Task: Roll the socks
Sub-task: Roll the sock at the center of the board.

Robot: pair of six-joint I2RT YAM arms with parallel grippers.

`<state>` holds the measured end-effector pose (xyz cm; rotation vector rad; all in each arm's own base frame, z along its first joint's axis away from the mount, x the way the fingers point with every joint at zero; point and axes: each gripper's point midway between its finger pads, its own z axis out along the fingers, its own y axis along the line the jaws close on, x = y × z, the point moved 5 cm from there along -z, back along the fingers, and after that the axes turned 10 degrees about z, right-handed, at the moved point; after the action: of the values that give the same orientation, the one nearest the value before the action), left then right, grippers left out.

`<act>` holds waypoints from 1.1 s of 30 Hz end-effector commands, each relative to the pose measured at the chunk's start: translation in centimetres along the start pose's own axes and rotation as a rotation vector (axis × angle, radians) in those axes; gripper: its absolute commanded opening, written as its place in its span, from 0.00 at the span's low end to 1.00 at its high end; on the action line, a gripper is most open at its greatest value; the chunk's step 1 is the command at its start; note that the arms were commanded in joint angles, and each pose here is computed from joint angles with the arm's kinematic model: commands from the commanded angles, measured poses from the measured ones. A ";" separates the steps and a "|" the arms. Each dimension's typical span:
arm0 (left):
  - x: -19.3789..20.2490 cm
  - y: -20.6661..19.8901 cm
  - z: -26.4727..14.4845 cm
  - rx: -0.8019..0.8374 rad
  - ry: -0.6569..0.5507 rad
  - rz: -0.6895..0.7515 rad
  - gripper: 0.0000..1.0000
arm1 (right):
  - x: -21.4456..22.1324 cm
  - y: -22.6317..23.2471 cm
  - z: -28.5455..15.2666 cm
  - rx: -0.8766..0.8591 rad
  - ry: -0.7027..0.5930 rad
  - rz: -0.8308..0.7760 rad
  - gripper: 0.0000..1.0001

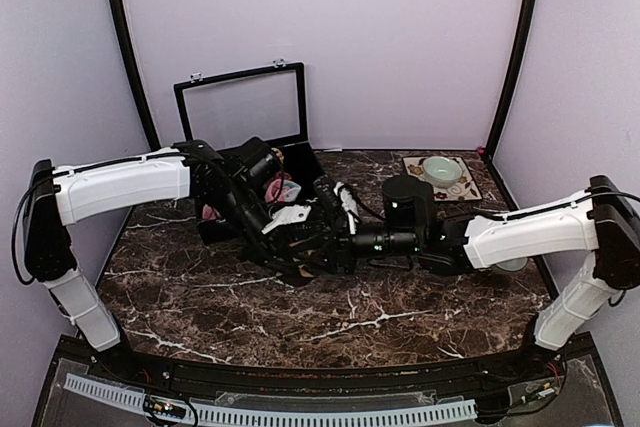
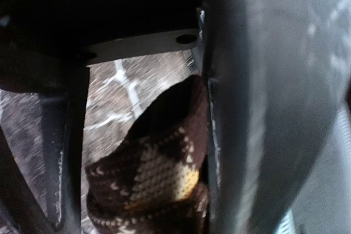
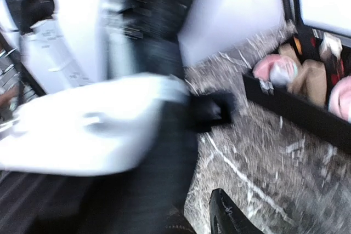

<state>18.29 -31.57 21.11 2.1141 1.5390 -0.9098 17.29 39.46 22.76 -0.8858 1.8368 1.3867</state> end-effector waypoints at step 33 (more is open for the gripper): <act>-0.3 3.8 -4.1 -0.412 0.037 0.014 0.39 | -2.6 -2.1 1.7 0.121 -0.122 0.190 0.00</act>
<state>22.26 -30.16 23.81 1.8804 1.6085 -0.6208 19.58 39.77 22.81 -0.7219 1.9084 1.3071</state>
